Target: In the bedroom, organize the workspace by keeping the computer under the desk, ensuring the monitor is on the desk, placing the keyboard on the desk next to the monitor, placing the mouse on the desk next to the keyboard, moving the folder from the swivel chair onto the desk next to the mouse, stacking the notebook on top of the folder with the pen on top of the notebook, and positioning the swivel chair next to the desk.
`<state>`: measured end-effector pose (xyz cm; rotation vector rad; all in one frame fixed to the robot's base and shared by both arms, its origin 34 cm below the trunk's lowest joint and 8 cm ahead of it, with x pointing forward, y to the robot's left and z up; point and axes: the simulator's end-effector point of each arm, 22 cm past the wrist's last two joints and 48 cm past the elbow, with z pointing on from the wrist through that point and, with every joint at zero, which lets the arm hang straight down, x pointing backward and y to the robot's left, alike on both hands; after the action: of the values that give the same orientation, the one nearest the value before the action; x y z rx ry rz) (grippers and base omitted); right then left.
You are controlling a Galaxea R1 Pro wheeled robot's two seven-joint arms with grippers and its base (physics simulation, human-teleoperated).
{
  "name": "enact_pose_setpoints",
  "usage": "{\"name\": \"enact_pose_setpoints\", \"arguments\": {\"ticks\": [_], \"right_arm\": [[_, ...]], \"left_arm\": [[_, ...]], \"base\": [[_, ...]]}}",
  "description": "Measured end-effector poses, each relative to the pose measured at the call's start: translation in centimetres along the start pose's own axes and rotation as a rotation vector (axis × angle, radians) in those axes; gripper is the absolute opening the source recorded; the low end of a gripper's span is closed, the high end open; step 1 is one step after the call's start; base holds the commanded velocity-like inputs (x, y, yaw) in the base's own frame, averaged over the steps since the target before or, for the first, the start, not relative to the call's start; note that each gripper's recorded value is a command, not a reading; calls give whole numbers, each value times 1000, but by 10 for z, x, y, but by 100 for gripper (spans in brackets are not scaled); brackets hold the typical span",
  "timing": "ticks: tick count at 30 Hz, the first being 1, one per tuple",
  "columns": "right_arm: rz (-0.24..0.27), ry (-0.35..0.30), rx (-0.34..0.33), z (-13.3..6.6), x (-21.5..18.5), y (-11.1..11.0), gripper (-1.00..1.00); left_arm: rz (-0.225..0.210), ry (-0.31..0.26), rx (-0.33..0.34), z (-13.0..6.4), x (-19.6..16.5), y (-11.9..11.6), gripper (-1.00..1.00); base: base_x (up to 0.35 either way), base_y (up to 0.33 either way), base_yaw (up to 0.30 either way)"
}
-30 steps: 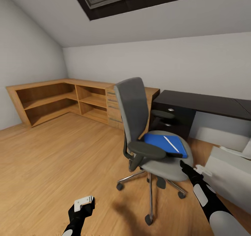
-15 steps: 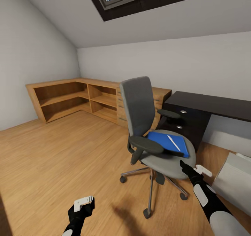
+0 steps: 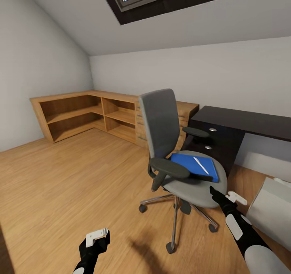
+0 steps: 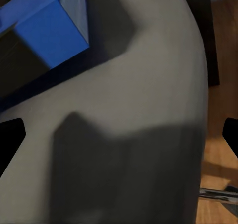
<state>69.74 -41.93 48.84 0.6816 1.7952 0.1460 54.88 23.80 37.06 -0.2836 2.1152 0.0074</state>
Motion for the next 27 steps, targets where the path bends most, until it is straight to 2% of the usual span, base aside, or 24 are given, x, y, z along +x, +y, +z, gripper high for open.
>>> {"name": "enact_pose_setpoints", "arguments": {"ticks": [7,16,22,27], "right_arm": [[0,0,3,0,0,-1,100],[4,5,9,-2,2,-3,100],[3,7,4,-2,2,-1,100],[5,7,2,-2,2,-1,100]], "left_arm": [[0,0,1,0,0,0,100],[-1,-6,2,-1,-3,-1,100],[-1,-7,2,-1,-4,-1,100],[-1,-7,5,-1,-4,-1,100]], "base": [[0,0,-5],[0,0,-165],[7,0,-30],[209,0,-3]]}}
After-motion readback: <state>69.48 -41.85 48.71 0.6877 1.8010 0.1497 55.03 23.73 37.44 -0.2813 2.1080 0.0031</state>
